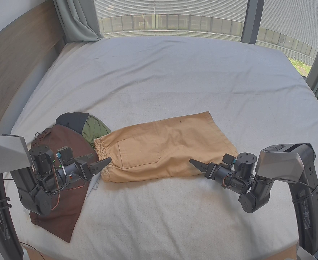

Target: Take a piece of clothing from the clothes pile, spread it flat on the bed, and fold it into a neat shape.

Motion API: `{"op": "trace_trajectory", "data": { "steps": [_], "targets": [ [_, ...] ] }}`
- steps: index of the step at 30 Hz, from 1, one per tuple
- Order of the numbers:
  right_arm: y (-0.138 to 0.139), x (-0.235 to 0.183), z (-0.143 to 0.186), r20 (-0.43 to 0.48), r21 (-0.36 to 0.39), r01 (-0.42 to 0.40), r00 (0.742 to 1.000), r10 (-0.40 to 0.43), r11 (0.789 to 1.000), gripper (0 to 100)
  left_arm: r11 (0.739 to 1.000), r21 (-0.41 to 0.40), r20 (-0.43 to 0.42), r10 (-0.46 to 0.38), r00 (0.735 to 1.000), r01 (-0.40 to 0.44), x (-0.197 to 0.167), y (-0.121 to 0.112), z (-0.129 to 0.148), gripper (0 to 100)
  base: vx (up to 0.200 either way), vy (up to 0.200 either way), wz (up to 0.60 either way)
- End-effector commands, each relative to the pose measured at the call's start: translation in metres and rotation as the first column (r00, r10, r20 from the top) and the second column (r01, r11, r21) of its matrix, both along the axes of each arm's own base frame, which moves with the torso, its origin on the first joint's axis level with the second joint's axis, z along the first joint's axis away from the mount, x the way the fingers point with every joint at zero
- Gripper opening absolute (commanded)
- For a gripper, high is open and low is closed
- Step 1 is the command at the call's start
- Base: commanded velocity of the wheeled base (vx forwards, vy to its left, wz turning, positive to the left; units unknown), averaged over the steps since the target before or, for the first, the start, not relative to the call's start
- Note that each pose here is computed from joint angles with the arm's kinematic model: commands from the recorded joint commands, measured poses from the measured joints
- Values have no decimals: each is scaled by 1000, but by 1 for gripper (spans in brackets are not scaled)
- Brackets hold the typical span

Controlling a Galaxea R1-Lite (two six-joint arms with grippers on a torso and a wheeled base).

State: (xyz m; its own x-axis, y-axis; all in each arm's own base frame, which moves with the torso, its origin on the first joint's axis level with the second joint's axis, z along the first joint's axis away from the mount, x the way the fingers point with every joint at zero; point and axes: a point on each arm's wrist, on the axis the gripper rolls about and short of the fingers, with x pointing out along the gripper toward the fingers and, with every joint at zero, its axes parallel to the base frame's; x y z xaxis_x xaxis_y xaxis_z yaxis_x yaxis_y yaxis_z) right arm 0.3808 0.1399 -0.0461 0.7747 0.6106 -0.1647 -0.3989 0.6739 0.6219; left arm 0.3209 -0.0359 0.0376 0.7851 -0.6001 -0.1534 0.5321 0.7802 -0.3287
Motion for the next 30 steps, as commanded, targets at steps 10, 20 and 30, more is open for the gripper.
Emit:
{"op": "trace_trajectory", "data": {
  "steps": [10,20,30],
  "targets": [
    [-1,-1,-3,-10,-4,1,1000,-1,1000,0,1000,-5,-15,2,1000,-2,0,0,-3,100,0,0,0],
    [-3,-8,-3,-32,-18,0,999,-1,1000,0,1000,-18,-35,-2,999,1,-1,-1,-6,100,0,0,0],
    [-10,-19,2,-40,-55,-2,999,0,998,0,1000,-25,-46,-7,999,6,0,-2,-8,100,0,0,0]
  ]
}}
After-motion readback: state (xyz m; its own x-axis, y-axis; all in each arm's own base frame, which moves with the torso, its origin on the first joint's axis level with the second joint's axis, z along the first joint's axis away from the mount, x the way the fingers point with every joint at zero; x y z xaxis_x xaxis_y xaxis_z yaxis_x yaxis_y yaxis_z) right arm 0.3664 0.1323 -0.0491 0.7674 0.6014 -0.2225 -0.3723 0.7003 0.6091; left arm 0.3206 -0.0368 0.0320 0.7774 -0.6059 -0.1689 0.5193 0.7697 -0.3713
